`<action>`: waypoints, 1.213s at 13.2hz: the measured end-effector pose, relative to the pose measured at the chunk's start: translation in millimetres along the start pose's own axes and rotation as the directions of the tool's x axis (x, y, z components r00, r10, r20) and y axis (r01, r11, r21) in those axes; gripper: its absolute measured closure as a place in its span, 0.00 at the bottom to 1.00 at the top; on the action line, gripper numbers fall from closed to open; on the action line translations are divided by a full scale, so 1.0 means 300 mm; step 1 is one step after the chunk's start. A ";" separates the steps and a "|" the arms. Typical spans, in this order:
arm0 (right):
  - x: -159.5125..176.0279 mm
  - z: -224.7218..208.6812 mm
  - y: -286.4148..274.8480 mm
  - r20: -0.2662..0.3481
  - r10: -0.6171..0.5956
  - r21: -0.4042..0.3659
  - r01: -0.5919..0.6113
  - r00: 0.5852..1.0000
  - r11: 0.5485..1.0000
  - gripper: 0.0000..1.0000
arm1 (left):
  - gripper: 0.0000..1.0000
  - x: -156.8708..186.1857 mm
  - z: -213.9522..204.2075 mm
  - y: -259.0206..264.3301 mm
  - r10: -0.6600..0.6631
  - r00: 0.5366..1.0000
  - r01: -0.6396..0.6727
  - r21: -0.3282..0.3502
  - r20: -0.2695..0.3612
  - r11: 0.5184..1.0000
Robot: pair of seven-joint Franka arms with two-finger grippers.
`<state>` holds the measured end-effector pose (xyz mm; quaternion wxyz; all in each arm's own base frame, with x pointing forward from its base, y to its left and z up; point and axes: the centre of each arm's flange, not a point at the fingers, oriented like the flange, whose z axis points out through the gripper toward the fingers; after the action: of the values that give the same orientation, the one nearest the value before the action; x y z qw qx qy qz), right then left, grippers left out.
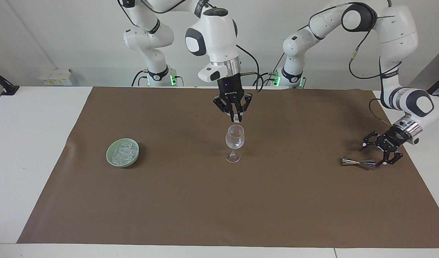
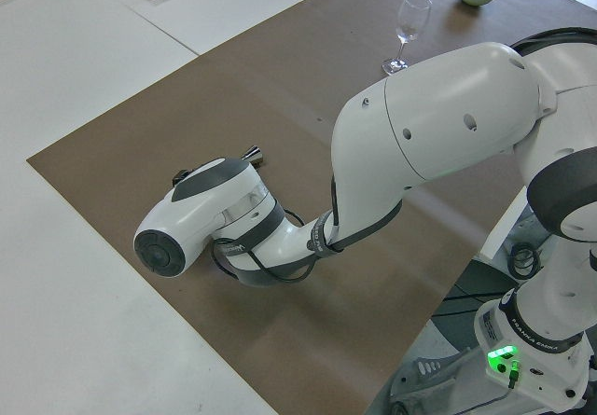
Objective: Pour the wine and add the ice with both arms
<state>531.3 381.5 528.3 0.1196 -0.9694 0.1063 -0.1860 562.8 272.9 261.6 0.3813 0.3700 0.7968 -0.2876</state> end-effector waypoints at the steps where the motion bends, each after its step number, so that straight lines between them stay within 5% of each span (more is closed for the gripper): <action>1: 0.003 0.034 0.001 -0.006 -0.012 0.001 0.012 1.000 1.000 0.78 | 0.15 0.003 0.002 -0.001 -0.010 1.000 0.010 0.003 0.001 1.000; 8: -0.024 0.116 -0.011 0.015 -0.041 0.004 0.041 0.999 0.999 0.78 | 0.25 0.077 0.019 -0.025 -0.098 0.995 0.098 0.020 0.001 0.995; 13: -0.028 0.131 -0.006 0.022 -0.043 -0.002 0.043 0.999 0.999 0.78 | 0.86 0.071 0.012 -0.021 -0.106 0.994 0.105 0.017 0.003 0.994; 16: -0.032 0.141 0.001 0.027 -0.043 -0.007 0.043 0.999 0.999 0.78 | 0.93 0.064 -0.001 -0.015 -0.109 0.994 0.109 0.013 0.007 0.994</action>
<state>538.9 391.6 486.8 0.1130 -0.9744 0.0844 -0.1753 550.7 277.6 246.8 0.3657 0.3272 0.8125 -0.3146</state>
